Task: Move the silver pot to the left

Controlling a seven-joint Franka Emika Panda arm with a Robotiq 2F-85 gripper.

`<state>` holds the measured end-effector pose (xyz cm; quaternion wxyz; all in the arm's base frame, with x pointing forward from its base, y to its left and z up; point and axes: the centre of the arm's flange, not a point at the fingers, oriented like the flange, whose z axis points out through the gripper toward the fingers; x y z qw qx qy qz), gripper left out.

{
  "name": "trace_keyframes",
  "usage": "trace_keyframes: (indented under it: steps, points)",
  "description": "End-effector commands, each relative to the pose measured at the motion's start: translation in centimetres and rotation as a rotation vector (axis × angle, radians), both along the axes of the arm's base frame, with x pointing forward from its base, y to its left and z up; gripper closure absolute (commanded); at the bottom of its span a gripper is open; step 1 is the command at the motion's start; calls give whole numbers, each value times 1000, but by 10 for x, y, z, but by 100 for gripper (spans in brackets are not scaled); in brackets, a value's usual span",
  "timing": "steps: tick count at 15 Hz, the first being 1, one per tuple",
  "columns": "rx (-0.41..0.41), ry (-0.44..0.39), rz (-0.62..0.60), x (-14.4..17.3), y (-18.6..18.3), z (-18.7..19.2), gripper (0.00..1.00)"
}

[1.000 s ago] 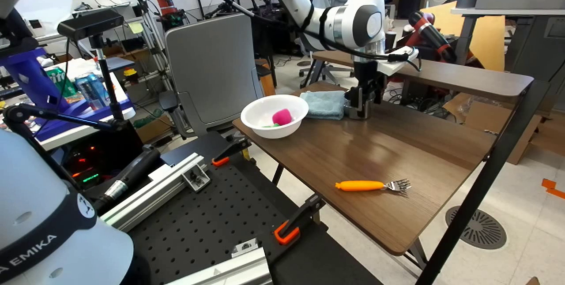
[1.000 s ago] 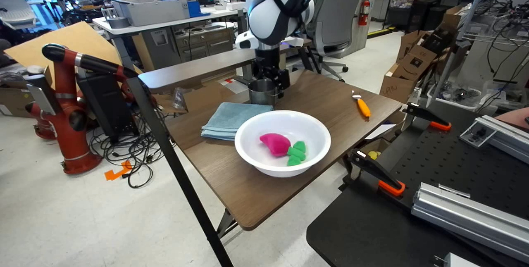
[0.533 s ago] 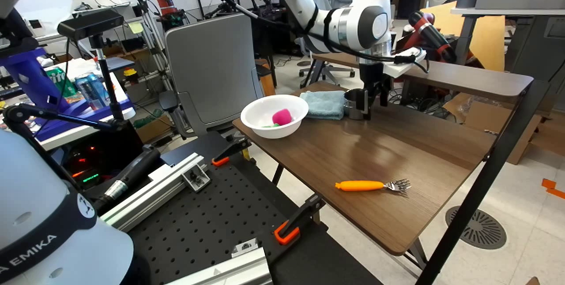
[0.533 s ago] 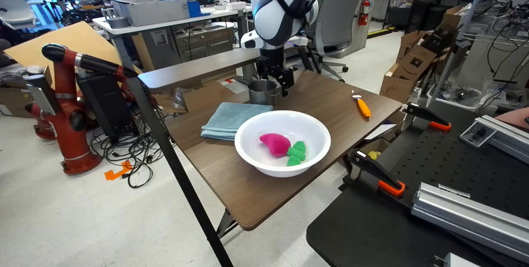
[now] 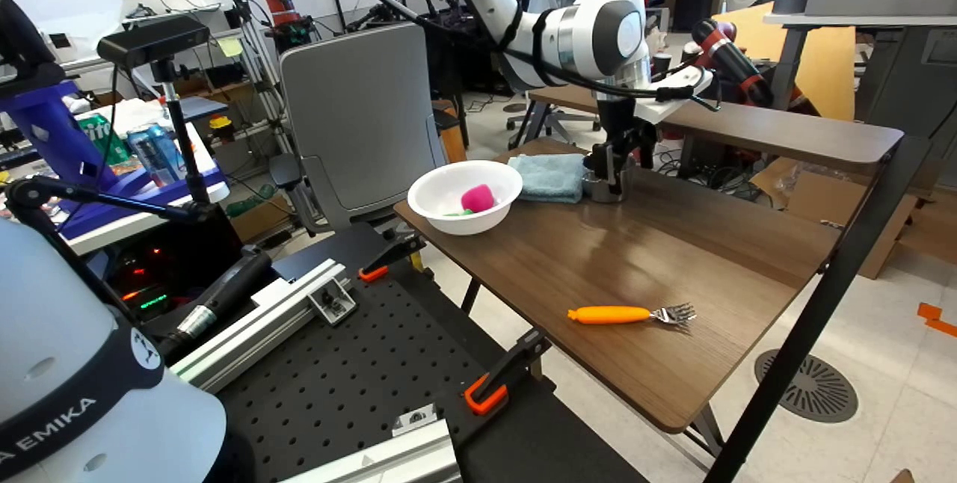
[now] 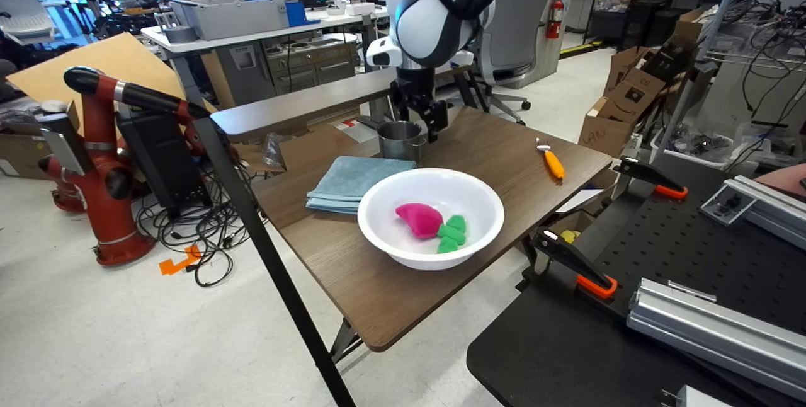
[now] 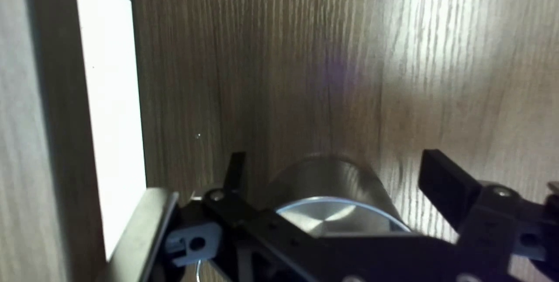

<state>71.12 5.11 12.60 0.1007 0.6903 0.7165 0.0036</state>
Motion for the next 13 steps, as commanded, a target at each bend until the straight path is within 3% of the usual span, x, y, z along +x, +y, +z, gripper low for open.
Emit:
trace_keyframes:
  steps: [1, 4, 7, 8, 13]
  points:
    - [-31, -60, -38, -43, 0, 29, 0]
    - [-16, -107, -71, -67, -3, 54, 0]
    - [62, -125, -90, -92, 3, 72, 0]
    - [25, -101, -85, -60, 3, 59, 0]
    - [39, -98, -87, -80, 5, 67, 0]
